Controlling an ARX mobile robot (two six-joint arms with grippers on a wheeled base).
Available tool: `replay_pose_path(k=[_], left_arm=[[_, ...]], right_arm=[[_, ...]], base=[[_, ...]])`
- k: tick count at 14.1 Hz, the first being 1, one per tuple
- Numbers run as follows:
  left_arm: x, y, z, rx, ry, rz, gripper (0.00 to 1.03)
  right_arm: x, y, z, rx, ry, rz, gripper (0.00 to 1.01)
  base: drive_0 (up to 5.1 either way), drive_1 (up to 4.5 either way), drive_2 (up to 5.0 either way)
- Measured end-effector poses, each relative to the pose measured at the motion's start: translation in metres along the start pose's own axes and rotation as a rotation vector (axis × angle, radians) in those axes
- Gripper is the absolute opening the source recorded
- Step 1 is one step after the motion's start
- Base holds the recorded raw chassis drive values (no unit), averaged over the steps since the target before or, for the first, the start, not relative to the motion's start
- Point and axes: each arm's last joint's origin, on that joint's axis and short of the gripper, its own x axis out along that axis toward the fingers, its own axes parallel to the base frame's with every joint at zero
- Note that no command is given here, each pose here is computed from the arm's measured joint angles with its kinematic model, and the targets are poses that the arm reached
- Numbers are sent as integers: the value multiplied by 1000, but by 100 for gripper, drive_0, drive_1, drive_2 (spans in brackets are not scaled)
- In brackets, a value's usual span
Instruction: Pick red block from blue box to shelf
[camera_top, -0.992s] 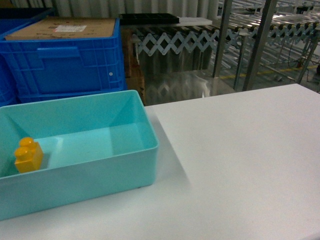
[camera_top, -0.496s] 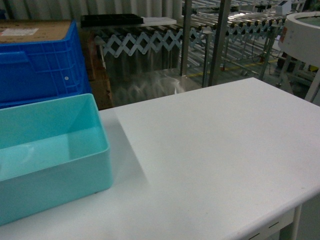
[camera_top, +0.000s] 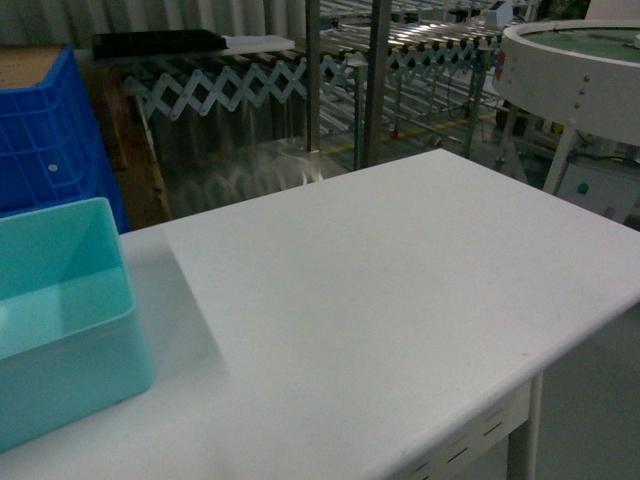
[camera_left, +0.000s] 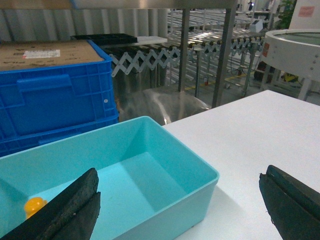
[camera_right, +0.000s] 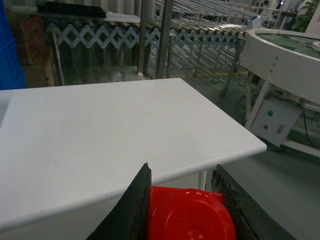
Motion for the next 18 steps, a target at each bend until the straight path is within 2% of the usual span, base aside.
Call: replay_pose_path(k=[18], left_arm=[[0, 0, 0, 0, 0, 0, 98]], right_arm=[[0, 0, 0, 0, 0, 0, 29]], base=[[-140, -140, -140]])
